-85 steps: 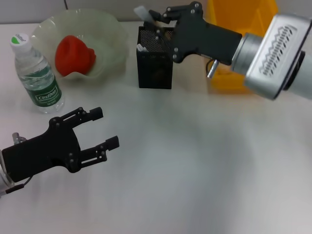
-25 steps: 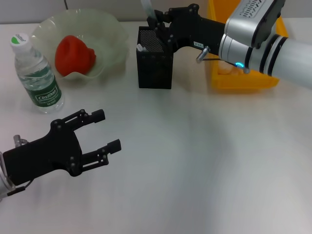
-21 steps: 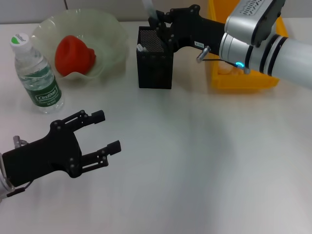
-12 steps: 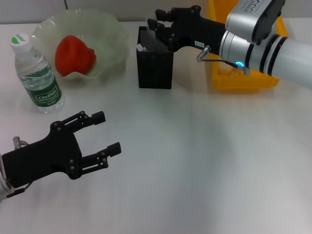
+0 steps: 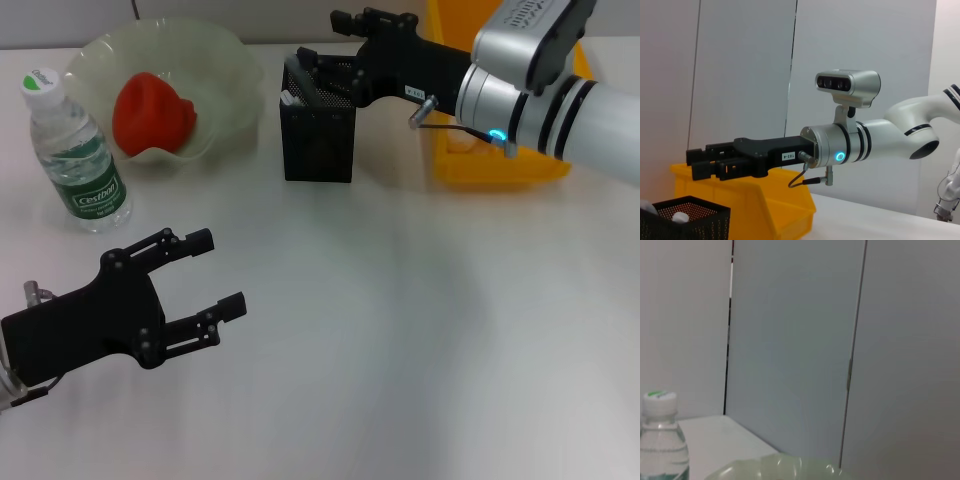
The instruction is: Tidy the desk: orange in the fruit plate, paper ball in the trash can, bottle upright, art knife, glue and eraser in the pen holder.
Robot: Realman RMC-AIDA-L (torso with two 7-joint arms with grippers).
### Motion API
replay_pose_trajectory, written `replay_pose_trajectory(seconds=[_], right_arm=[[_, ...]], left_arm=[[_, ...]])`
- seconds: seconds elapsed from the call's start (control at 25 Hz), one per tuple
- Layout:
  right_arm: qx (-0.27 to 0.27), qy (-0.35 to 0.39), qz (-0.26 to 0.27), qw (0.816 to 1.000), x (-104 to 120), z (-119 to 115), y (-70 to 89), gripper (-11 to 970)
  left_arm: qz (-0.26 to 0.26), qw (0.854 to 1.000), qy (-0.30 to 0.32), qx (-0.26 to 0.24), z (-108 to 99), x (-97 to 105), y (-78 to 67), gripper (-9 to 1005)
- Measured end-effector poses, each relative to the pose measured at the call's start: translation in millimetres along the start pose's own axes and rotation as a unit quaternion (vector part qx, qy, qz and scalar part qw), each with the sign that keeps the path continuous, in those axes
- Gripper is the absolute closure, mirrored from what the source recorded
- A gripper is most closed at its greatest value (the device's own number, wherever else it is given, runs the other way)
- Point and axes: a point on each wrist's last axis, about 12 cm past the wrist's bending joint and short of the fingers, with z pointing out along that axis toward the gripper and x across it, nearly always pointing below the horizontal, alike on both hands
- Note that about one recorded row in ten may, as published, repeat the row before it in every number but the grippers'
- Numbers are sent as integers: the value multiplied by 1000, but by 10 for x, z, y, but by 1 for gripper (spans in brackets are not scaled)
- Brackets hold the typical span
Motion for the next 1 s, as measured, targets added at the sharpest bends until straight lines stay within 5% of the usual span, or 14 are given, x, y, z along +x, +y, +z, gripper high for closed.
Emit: replay_pose_trajectory(seconds=[0.56,0.88,1.0], right_arm=[[70,-101,46,991,17,-319,-112,321],[18,-164,88,982,160,-799,66,293],[-8,-163,105,981,223,-987,125,214]], left_arm=[[9,1000,-2,-2,2,8,-9,196],[11,1000,0,-1,33,1,12,195],[11,1000,3,-1,53,-10,38,195]])
